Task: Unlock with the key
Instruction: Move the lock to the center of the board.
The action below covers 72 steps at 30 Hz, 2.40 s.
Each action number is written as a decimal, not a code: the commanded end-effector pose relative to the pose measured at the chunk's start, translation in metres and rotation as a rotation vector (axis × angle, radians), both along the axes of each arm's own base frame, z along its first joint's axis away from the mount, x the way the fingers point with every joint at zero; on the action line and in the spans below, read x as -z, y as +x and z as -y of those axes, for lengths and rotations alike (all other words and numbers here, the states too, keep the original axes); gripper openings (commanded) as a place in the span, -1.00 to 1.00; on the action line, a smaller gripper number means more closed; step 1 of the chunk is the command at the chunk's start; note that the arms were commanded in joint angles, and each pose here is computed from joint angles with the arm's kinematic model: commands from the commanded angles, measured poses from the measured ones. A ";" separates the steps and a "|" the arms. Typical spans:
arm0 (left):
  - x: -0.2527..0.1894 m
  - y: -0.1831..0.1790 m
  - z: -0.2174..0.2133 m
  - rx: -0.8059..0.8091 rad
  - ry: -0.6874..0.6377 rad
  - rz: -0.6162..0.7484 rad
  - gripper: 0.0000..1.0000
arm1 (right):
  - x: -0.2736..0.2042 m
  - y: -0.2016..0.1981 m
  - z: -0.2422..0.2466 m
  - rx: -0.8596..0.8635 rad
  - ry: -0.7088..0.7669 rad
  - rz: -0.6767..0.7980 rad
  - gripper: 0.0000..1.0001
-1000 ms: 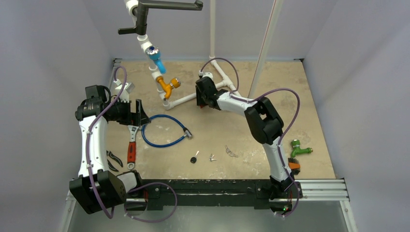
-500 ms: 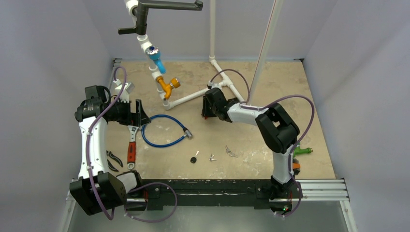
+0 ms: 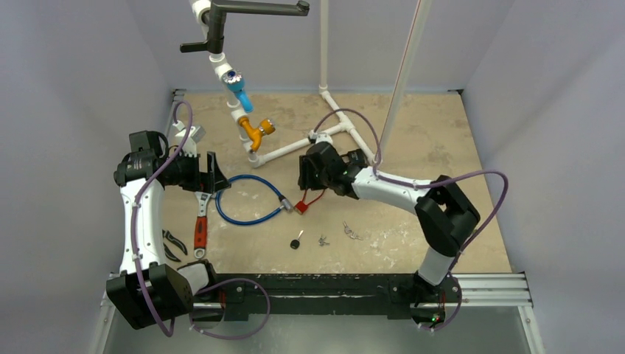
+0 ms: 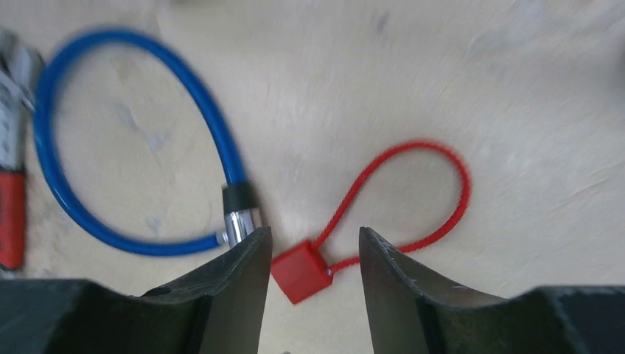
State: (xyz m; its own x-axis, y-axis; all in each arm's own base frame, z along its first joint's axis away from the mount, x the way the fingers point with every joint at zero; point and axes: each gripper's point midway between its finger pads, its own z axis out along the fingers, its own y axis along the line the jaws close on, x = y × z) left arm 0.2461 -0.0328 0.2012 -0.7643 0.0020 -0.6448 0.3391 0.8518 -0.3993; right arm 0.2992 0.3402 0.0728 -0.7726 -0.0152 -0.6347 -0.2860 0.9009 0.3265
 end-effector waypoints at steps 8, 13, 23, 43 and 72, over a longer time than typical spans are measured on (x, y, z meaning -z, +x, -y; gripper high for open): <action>-0.012 -0.013 0.007 0.036 -0.008 0.039 0.82 | -0.053 0.129 0.079 0.290 -0.117 0.156 -0.03; -0.012 -0.016 0.007 0.047 0.002 0.043 0.82 | -0.017 0.150 0.096 0.332 -0.265 0.135 -0.04; -0.006 -0.018 0.006 0.056 0.015 0.042 0.82 | 0.009 0.151 0.110 0.368 -0.332 0.117 -0.04; -0.005 -0.020 0.007 0.061 0.020 0.044 0.81 | 0.051 0.088 0.105 0.341 -0.263 0.012 -0.61; 0.003 -0.057 0.023 0.214 0.011 0.037 0.81 | -0.023 -0.055 0.077 0.170 -0.096 0.095 0.04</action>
